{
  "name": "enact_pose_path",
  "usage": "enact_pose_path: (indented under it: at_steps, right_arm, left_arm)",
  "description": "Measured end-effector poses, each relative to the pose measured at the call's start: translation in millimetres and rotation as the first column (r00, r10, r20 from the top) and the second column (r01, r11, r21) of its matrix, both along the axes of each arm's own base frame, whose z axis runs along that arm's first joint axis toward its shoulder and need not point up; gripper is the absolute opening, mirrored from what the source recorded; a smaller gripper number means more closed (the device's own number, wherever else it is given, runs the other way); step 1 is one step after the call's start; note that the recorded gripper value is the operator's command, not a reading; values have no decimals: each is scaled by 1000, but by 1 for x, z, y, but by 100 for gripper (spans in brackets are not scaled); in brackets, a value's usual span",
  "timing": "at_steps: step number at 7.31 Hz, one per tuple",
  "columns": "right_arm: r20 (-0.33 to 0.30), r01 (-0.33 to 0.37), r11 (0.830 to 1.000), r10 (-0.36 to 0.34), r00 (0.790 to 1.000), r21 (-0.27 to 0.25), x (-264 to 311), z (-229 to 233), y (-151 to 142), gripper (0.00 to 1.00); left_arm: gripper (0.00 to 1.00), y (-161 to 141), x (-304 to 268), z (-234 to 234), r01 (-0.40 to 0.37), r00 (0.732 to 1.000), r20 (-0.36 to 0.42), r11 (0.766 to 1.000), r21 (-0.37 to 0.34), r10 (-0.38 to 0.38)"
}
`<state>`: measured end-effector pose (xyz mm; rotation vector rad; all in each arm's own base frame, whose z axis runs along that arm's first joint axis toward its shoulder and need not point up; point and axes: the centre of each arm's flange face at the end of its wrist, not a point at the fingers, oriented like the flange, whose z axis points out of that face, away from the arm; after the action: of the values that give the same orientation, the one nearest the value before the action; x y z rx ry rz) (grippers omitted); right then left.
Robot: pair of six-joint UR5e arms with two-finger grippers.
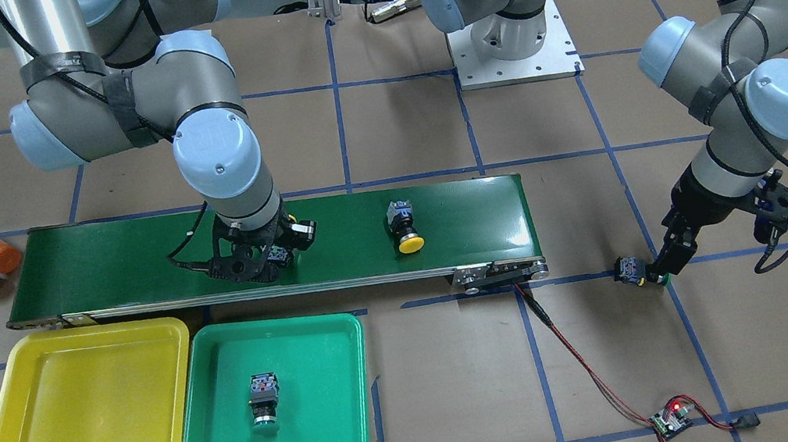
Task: Sort buttons by color to trays
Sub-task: 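Carry the yellow button to the yellow tray with right while left grasps a green button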
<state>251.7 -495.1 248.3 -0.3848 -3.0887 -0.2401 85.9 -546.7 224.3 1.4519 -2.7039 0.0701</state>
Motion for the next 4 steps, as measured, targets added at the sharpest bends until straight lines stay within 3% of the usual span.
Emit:
enact_pose_path:
  at_steps: [2, 4]
  right_arm:
    - [7, 43, 998, -43, 999, -52, -23, 26, -23, 0]
    - [17, 43, 993, -42, 999, -107, -81, 63, -65, 0]
  left_arm:
    - [100, -3, 0, -30, -100, 995, -7, 994, 32, 100]
    - [100, -4, -11, -46, -127, 992, 8, 991, 50, 127]
